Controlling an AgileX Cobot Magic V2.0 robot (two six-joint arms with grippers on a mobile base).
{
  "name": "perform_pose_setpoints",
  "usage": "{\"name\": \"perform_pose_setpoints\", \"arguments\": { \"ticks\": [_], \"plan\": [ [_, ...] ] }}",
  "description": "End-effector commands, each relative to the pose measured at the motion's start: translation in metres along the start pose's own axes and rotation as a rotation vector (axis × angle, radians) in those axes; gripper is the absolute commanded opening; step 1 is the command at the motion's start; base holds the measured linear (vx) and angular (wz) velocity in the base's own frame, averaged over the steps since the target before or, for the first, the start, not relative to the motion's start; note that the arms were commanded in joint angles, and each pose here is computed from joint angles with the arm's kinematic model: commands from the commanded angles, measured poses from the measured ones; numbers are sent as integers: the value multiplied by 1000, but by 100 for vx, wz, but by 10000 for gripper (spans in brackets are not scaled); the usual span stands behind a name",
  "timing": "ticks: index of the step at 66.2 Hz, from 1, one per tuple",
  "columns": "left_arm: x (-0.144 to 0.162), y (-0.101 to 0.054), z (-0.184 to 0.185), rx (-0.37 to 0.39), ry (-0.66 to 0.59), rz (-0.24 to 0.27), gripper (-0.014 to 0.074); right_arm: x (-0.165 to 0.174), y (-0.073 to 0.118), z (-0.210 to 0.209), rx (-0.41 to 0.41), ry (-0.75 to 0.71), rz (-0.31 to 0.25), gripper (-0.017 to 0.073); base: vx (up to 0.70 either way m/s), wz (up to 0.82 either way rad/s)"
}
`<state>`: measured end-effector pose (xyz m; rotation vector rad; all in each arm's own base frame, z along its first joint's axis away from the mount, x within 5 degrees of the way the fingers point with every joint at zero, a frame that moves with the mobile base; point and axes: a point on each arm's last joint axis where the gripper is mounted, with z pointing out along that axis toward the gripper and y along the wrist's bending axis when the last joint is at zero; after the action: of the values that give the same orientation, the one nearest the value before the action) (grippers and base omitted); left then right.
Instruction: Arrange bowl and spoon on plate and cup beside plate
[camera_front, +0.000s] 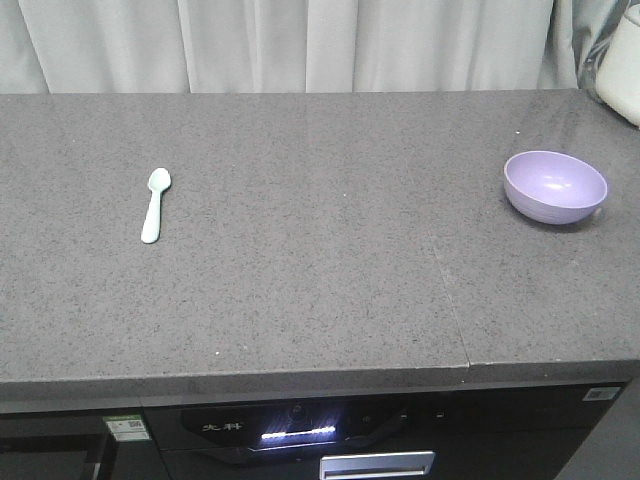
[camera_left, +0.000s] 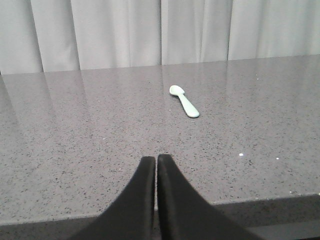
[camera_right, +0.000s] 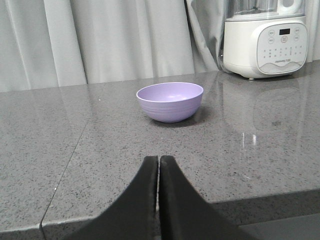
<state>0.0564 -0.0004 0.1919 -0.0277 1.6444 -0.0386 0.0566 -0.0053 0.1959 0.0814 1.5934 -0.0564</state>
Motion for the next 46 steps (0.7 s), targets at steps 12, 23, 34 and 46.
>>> {"name": "perform_pose_setpoints", "arguments": {
  "ticks": [12,23,34,46],
  "plan": [
    [2,0,0,4,-65,-11,-6,-2,0,0,-3,-73,-10,-5,5,3],
    [2,0,0,4,-65,-11,-6,-2,0,0,-3,-73,-10,-5,5,-1],
    [2,0,0,4,-65,-11,-6,-2,0,0,-3,-73,-10,-5,5,0],
    [2,0,0,4,-65,-11,-6,-2,0,0,-3,-73,-10,-5,5,0]
  ]
}}
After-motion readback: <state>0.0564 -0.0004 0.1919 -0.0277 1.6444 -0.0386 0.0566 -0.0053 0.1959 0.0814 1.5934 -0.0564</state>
